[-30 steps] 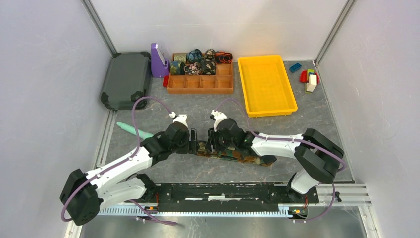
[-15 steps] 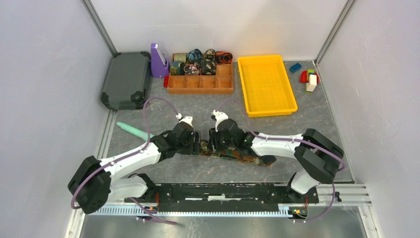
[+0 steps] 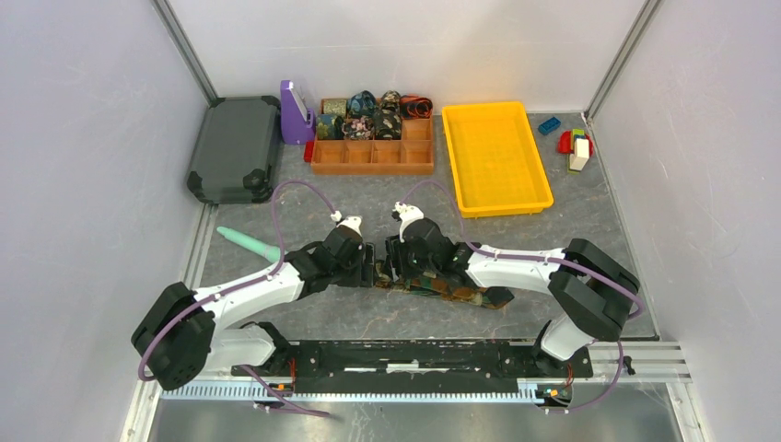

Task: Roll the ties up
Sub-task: Roll the tie at the center of the board.

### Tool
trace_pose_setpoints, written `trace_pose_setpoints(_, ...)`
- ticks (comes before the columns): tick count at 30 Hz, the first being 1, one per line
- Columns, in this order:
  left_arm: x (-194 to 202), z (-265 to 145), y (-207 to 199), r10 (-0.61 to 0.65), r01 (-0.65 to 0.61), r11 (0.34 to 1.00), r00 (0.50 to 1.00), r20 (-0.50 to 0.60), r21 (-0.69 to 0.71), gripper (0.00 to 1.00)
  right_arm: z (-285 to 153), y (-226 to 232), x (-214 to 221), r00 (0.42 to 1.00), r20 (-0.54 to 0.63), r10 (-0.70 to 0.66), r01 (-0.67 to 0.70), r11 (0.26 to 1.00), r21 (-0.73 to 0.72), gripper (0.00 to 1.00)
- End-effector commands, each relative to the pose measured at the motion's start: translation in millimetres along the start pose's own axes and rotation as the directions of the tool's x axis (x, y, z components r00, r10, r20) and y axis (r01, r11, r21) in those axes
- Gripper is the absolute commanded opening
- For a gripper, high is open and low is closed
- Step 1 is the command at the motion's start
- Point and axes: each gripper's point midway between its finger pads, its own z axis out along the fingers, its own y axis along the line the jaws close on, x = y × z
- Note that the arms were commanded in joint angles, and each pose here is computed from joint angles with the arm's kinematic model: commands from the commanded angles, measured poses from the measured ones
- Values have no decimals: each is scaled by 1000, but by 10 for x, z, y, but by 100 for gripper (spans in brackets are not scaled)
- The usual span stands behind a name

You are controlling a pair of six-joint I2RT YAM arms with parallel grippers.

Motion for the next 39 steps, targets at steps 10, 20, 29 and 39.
trace_pose_setpoints(10, -81, -10, -32, 34, -34, 999, 999, 27, 20, 74, 68, -124, -59, 999, 33, -27, 25, 997, 74, 42)
trace_pose_setpoints(20, -212, -92, -90, 24, -26, 999, 997, 70, 35, 75, 61, -157, 12, 999, 28, -24, 22, 997, 71, 43)
trace_pose_setpoints(29, -234, -72, -103, 22, -25, 999, 997, 75, 36, 75, 31, -91, -17, 999, 42, -22, 21, 999, 35, 52)
trace_pose_setpoints(39, -200, 30, -122, 8, -10, 999, 998, 64, 43, 74, -46, -50, -64, 998, 62, -15, 14, 1000, 16, 55)
